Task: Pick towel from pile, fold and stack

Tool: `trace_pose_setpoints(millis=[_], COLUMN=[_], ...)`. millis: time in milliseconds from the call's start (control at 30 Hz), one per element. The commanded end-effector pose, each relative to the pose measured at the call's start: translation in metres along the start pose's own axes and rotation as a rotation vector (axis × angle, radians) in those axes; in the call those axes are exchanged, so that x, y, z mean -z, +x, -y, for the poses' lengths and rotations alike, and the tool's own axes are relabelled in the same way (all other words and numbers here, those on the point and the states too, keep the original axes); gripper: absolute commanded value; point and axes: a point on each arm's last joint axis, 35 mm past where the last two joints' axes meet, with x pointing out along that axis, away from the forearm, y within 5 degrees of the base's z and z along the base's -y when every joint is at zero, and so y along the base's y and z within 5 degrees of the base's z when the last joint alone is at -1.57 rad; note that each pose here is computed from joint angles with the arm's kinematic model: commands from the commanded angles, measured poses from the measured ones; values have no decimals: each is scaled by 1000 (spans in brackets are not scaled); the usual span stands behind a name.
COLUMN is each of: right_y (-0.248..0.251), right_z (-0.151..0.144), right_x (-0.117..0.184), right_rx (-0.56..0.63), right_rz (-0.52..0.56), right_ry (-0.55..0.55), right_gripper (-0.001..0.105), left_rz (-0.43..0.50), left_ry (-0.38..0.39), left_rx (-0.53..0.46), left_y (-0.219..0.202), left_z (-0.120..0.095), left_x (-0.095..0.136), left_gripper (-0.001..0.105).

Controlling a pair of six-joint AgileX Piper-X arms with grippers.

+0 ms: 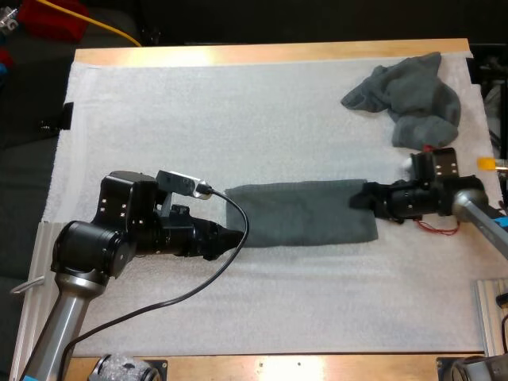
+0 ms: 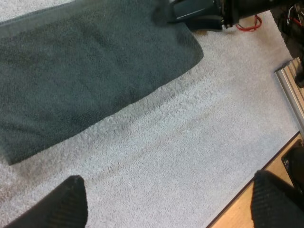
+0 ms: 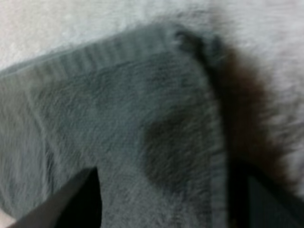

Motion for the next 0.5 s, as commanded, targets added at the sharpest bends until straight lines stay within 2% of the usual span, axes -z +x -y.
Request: trace_pose_setpoints(millis=[0, 233, 267, 333, 433, 467], right_y=[12, 25, 27, 25, 20, 17], right_z=[-1, -17, -19, -20, -21, -22], right_x=[8, 14, 17, 19, 21, 21], right_rx=[-11, -5, -1, 2, 46, 70], right_rz=[-54, -99, -126, -143, -153, -151], right_ry=[21, -25, -18, -11, -23, -32], right_gripper=[60, 60, 40, 20, 2, 0], left_rz=[1, -3, -11, -16, -16, -16], left_ry=[9, 13, 7, 3, 3, 3], left_rx=[10, 9, 6, 5, 5, 5], left_y=[-2, -2, -2, -2, -2, -2], left_z=[2, 2, 2, 2, 2, 2], left_x=[1, 1, 2, 3, 3, 3], left_gripper=[69, 69, 69, 69, 69, 69])
